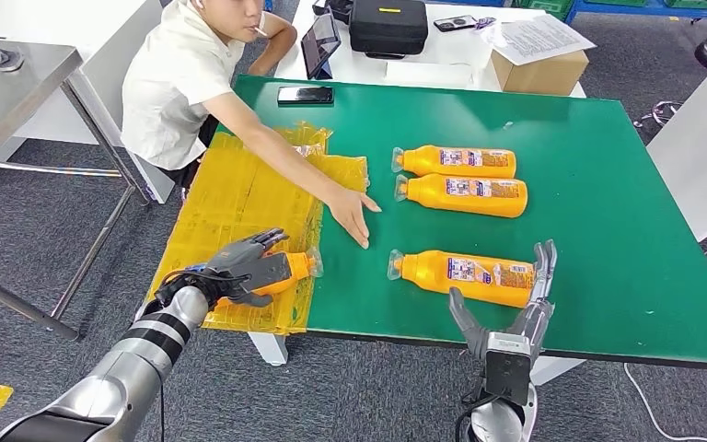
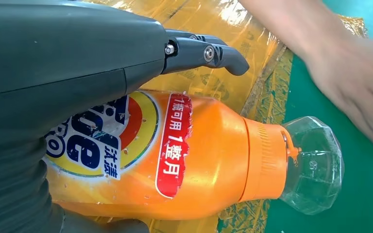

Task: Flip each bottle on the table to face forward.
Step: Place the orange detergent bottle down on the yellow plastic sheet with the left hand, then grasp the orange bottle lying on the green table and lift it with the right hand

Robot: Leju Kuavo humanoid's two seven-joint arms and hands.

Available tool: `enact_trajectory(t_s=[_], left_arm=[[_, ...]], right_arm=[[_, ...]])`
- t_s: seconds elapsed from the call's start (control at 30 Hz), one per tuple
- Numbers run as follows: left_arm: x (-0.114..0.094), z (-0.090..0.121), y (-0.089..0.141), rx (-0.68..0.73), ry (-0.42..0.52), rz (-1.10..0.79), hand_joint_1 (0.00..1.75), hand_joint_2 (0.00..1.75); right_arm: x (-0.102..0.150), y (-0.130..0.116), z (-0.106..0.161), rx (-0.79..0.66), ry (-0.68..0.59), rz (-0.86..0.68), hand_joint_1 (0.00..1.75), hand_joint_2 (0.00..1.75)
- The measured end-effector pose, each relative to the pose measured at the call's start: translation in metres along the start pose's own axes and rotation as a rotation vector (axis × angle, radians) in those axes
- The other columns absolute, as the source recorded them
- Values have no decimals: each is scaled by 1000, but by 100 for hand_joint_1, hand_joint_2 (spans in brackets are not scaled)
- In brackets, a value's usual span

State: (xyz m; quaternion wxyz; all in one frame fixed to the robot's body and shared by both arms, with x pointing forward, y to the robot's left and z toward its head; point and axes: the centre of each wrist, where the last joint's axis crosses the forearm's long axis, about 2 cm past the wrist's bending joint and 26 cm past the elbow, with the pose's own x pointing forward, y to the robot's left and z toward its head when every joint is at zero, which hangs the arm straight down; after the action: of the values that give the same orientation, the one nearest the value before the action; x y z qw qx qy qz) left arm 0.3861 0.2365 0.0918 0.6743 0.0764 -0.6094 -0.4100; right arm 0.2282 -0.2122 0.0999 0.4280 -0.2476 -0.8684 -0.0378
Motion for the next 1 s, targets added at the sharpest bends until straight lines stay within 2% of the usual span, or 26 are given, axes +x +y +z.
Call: enact_trajectory(t_s=[1.0], left_arm=[[-1, 0, 0, -1, 1, -1, 0, 175]], right_arm=[[-1, -1, 1, 6, 3, 4, 0, 175]])
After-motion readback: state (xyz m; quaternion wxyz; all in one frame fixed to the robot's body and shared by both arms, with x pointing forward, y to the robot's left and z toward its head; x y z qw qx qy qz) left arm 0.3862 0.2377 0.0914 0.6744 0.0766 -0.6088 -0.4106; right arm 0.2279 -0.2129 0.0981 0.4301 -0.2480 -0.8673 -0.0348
